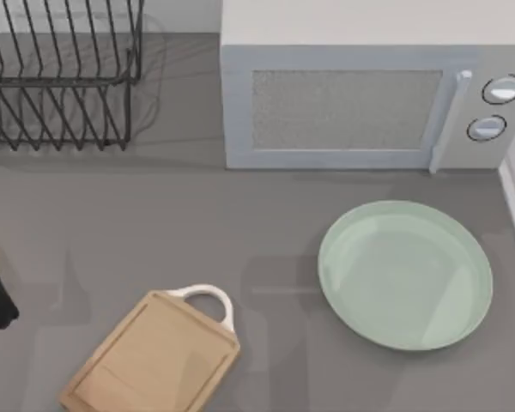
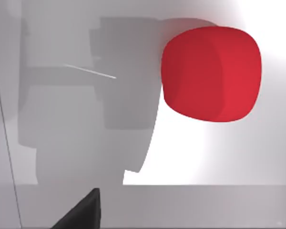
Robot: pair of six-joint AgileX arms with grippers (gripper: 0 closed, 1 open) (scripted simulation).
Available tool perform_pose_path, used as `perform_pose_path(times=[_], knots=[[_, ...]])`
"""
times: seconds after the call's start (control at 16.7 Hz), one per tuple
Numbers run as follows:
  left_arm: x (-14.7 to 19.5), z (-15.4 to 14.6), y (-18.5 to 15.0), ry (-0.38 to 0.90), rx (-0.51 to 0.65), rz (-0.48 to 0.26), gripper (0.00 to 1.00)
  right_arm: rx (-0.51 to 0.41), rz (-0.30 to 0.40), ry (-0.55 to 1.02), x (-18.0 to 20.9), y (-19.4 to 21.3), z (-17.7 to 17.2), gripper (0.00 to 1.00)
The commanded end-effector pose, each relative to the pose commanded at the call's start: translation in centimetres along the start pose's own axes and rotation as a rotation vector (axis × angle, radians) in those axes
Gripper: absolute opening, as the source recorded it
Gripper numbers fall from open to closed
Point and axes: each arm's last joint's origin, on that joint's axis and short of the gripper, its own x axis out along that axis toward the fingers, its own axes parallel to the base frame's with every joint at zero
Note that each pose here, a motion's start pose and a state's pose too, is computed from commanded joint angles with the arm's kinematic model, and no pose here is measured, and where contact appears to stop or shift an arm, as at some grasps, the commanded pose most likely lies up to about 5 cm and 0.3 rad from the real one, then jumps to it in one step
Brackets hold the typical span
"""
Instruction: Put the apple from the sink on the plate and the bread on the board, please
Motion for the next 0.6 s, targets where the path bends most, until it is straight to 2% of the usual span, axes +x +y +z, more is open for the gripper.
perform_pose_path(times=[0.36,0.6], knots=[[0.0,0.0,0.0,0.000,0.000,0.000,1.00,-0.005,0.001,0.003,0.7,0.2,0.1,1.00],[0.0,0.0,0.0,0.000,0.000,0.000,1.00,-0.003,0.000,0.001,5.8,0.0,0.7,1.00]])
